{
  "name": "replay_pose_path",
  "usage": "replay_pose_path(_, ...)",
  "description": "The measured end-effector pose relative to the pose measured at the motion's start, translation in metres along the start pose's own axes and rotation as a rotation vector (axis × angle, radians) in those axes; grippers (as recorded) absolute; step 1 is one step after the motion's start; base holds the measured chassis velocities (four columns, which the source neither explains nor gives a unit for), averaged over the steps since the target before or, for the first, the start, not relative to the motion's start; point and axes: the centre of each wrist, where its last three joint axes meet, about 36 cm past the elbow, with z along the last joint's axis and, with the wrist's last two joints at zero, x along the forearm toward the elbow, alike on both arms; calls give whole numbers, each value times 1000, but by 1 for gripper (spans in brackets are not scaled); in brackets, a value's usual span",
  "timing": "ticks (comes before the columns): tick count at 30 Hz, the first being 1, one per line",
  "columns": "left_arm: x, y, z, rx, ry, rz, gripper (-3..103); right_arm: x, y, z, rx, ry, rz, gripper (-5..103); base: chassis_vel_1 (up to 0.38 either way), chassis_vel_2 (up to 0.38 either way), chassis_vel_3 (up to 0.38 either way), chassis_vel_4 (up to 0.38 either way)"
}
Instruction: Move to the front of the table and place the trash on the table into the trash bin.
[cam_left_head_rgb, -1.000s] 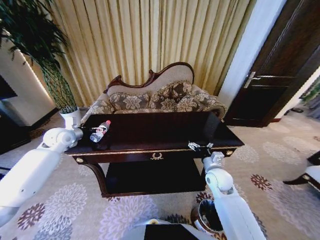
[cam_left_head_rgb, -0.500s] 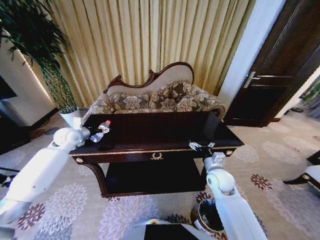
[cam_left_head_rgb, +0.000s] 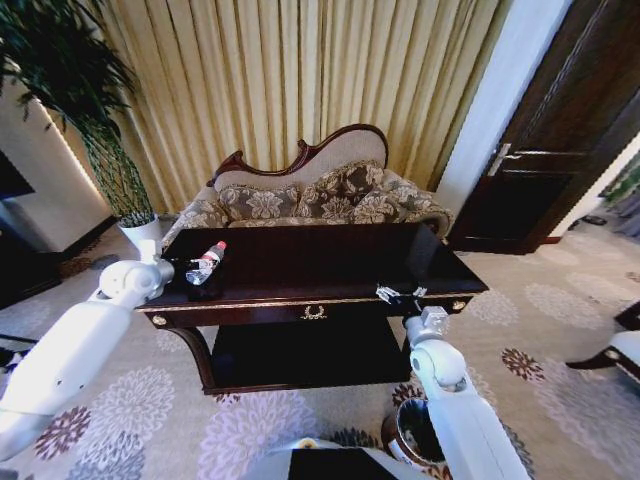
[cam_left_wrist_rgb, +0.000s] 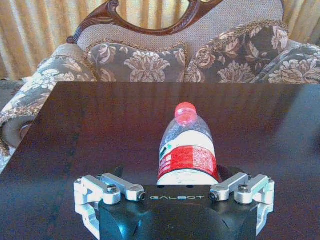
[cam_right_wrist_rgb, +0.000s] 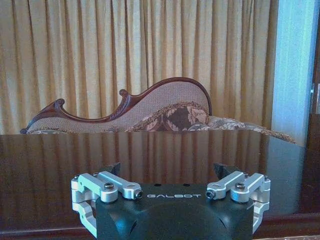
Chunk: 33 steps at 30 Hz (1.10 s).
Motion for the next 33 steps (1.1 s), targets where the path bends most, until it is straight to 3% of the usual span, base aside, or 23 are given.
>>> replay_pose_path(14, 3, 0, 3, -3, 3, 11, 103, 1, 0, -1, 5, -8, 0, 100, 0, 0, 0, 0)
replay_pose_path(19, 3, -1, 3, -3, 2, 24, 89, 1, 0, 0, 5, -11, 1, 100, 0, 0, 0, 0)
replay_pose_path(24, 6, -1, 4, 0, -2, 31, 68, 3, 0, -2, 6, -16, 0, 100, 0, 0, 0, 0)
replay_pose_path(25, 6, -1, 4, 0, -2, 31, 68, 3, 0, -2, 6, -16, 0, 100, 0, 0, 0, 0)
replay_pose_path(28, 11, 2, 1, -2, -10, 26, 53, 4, 0, -2, 6, -18, -1, 100, 0, 0, 0, 0)
replay_pose_path(33, 19, 3, -2, -8, -33, 25, 46, 5, 2, -3, 1, -21, -1, 100, 0, 0, 0, 0)
